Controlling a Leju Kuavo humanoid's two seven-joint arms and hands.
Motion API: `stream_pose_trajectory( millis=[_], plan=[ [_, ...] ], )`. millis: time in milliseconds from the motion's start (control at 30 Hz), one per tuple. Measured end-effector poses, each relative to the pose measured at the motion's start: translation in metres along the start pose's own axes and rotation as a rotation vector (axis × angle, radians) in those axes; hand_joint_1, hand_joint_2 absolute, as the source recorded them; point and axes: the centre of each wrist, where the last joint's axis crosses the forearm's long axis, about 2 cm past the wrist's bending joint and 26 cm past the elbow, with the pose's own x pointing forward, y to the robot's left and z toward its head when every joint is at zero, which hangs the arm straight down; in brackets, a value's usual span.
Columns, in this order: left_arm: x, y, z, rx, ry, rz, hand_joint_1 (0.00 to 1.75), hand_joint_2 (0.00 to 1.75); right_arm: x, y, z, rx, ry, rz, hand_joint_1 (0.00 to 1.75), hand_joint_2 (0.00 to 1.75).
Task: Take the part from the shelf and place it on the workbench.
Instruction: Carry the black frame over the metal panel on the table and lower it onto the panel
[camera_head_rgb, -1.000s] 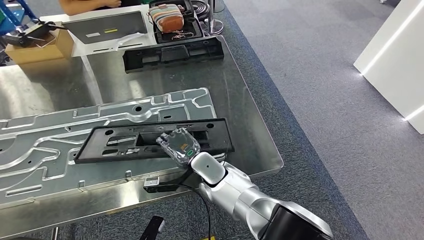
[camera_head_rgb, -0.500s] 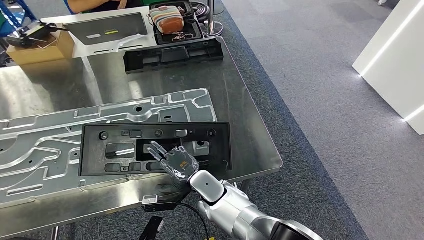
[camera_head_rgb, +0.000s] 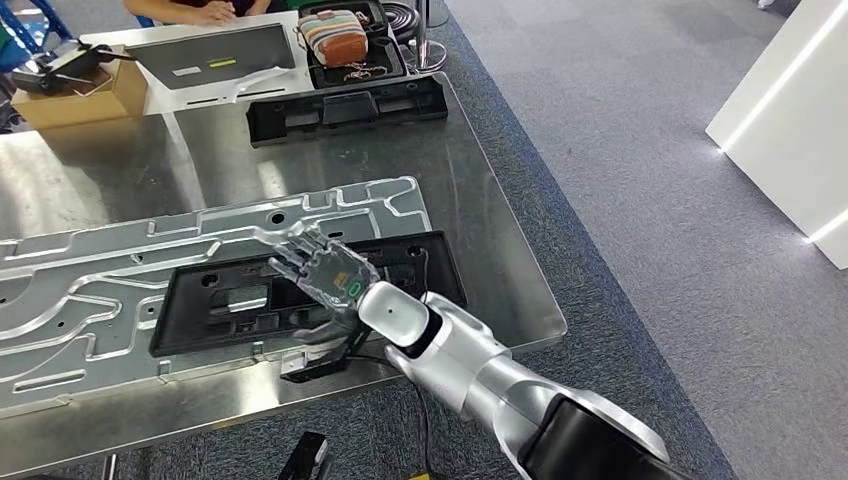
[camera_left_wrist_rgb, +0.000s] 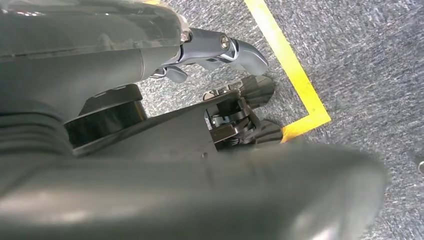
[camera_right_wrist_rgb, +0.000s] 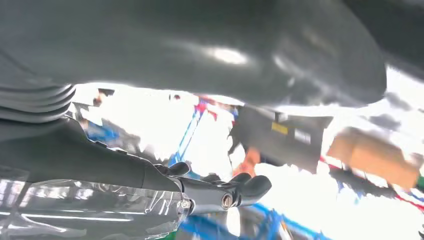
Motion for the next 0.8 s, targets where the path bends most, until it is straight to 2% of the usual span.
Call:
stream_pose_trajectory(
  millis=[167, 267, 467, 800],
  plan=[
    [-0.002, 0.001, 0.0, 0.001, 0.005, 0.031, 0.0, 0.0, -0.011, -0.059, -0.018, -0.067, -0.05, 0.033, 0.0, 0.0],
    [-0.005, 0.001, 0.001, 0.002, 0.016, 0.041, 0.0, 0.0, -0.006, -0.079, -0.019, -0.119, -0.091, 0.057, 0.0, 0.0],
    [-0.007, 0.001, 0.001, 0.002, 0.02, 0.048, 0.0, 0.0, -0.001, -0.093, -0.016, -0.171, -0.127, 0.091, 0.0, 0.0],
    [-0.01, -0.001, 0.001, -0.001, 0.026, 0.055, 0.0, 0.0, -0.001, -0.086, -0.009, -0.157, -0.149, 0.121, 0.0, 0.0]
  ],
)
